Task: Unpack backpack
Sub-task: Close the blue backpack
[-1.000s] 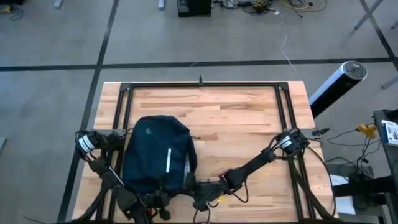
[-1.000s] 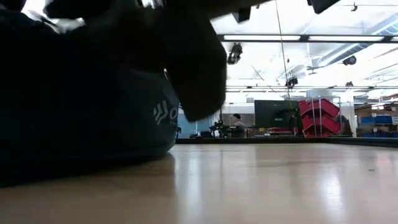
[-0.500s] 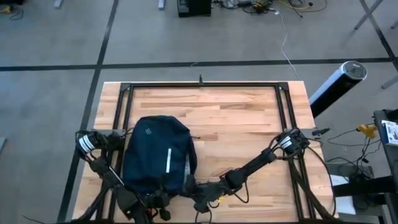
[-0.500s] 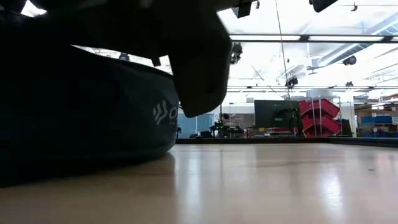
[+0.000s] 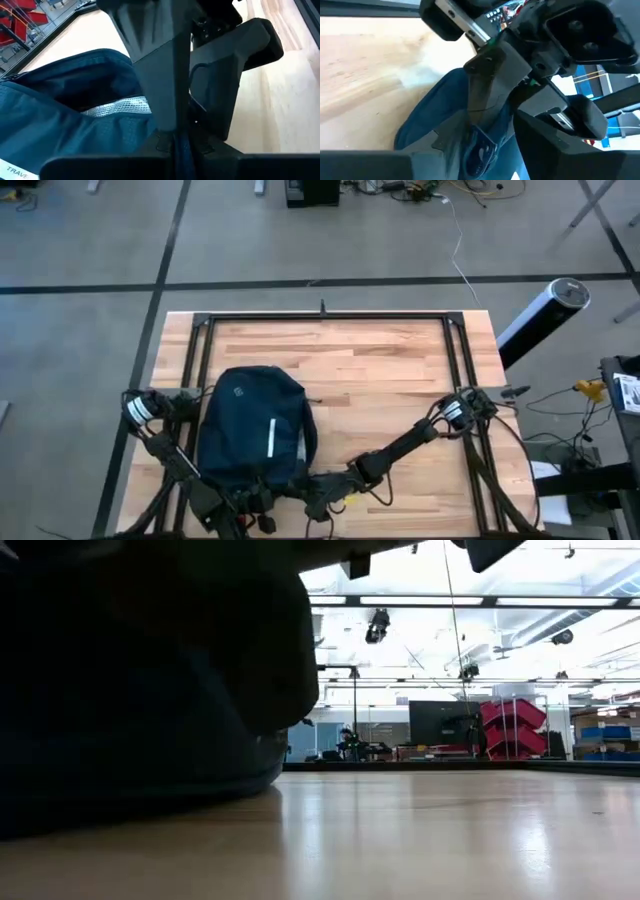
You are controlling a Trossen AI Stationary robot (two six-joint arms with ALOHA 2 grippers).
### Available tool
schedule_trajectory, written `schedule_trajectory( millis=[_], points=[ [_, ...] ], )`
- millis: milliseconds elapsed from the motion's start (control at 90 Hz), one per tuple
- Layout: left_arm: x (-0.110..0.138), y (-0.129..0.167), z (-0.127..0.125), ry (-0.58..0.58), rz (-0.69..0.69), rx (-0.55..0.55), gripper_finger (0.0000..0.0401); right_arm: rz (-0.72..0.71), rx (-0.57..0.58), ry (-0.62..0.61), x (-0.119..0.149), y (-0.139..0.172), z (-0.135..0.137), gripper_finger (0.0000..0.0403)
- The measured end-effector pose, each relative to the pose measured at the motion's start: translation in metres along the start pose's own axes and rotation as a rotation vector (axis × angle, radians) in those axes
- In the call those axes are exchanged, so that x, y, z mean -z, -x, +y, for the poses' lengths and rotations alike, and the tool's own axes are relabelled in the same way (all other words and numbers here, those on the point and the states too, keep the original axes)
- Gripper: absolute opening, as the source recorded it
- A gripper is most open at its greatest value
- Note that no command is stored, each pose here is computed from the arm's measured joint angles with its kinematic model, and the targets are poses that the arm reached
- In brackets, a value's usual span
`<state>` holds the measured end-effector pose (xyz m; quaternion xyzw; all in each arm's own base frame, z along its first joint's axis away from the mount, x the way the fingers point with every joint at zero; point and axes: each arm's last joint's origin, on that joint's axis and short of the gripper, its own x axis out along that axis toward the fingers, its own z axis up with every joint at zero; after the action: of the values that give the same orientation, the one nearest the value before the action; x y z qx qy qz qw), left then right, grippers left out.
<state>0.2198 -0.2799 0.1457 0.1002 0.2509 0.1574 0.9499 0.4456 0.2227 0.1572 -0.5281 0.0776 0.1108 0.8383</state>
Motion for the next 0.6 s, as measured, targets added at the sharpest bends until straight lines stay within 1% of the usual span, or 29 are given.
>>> schedule_trajectory(
  millis=[133, 244, 600],
  points=[
    [0.000, 0.000, 0.000, -0.004, -0.001, -0.001, 0.0000, 0.033, 0.007, 0.013, 0.001, 0.000, 0.001, 0.0154],
    [0.000, 0.000, 0.001, -0.010, 0.001, -0.004, 0.0000, 0.064, 0.023, 0.025, 0.002, 0.000, 0.001, 0.0142],
    [0.000, 0.000, 0.000, 0.003, -0.002, -0.001, 0.0000, 0.099, 0.046, 0.111, -0.008, 0.006, 0.006, 0.0065]
  ],
)
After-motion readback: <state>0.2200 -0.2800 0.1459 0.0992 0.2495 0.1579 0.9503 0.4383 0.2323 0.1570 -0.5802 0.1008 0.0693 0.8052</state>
